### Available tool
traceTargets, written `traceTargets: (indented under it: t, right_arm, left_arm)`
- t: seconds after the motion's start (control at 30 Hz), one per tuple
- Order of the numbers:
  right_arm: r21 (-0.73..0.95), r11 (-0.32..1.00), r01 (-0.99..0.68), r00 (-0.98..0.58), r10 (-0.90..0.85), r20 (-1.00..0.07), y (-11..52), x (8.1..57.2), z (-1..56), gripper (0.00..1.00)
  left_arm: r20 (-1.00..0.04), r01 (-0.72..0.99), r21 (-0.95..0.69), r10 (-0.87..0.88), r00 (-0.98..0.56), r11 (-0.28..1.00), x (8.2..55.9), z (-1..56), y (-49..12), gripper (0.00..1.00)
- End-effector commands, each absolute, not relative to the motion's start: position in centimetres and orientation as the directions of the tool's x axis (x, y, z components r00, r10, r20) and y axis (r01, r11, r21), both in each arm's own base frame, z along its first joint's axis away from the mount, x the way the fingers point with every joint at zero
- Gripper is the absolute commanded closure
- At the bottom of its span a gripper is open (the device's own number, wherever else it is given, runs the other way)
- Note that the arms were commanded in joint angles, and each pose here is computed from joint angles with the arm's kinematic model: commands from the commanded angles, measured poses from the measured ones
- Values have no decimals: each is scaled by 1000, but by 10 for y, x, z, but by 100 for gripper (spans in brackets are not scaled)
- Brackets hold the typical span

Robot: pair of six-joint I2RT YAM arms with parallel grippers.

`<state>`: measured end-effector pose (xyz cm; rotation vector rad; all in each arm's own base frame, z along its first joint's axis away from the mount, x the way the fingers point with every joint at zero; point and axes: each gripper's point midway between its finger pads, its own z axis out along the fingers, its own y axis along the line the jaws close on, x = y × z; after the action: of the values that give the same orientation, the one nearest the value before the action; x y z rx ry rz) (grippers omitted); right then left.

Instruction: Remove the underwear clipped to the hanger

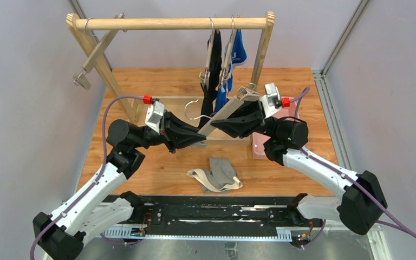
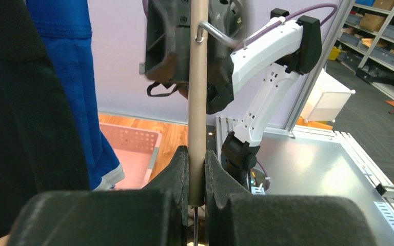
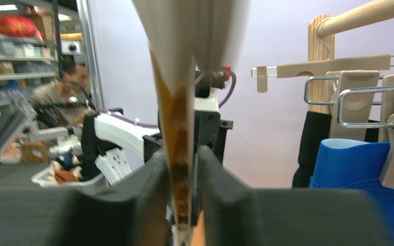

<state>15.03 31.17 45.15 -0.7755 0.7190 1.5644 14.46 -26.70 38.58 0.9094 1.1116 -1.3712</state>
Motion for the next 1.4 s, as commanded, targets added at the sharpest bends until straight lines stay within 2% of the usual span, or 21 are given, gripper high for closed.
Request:
traceTargets:
  t: [0.0, 0.07, 0.1, 0.13, 0.37, 0.47, 0.63, 0.73, 0.9, 1.17, 1.37]
  right_arm:
    - [10, -162, -987, -98, 546, -832, 316, 141, 444, 57]
    - [9, -154, -988, -93, 550, -830, 315, 141, 443, 41]
    - [8, -150, -989, -90, 551, -830, 315, 141, 442, 36]
    - [8, -146, -989, -87, 551, -830, 314, 141, 442, 34]
    - [4, -139, -990, -76, 520, -851, 316, 140, 433, 33]
    - [32, -80, -996, -63, 426, -902, 320, 149, 414, 33]
    - [-10, 167, -986, 44, 204, -978, 311, 169, 370, 32]
    - [-32, 275, -961, 57, 83, -995, 298, 179, 347, 32]
    - [-11, 326, -945, -14, -74, -997, 287, 182, 306, 32]
    - [0, 409, -912, -154, -343, -927, 274, 176, 223, 33]
    - [-41, 436, -899, -204, -500, -842, 267, 157, 156, 33]
  left_arm:
    - [-935, 999, -25, -354, -10, 38, 129, 423, -257, 100]
    - [-934, 999, -19, -358, -4, 39, 126, 427, -255, 100]
    - [-935, 999, -23, -355, -8, 38, 125, 428, -254, 100]
    - [-935, 999, -21, -355, -8, 34, 123, 429, -254, 100]
    - [-943, 997, -46, -331, -25, 57, 117, 425, -247, 100]
    - [-964, 979, -51, -265, 4, 197, 128, 414, -236, 100]
    - [-988, 843, -49, -147, 36, 536, 142, 407, -182, 100]
    - [-991, 750, -37, -121, 58, 660, 138, 416, -148, 100]
    - [-993, 505, -109, -120, -11, 856, 157, 410, -97, 100]
    - [-957, 269, -88, -7, -290, 959, 193, 357, -78, 100]
    - [-927, 214, -14, 68, -368, 977, 215, 346, -79, 100]
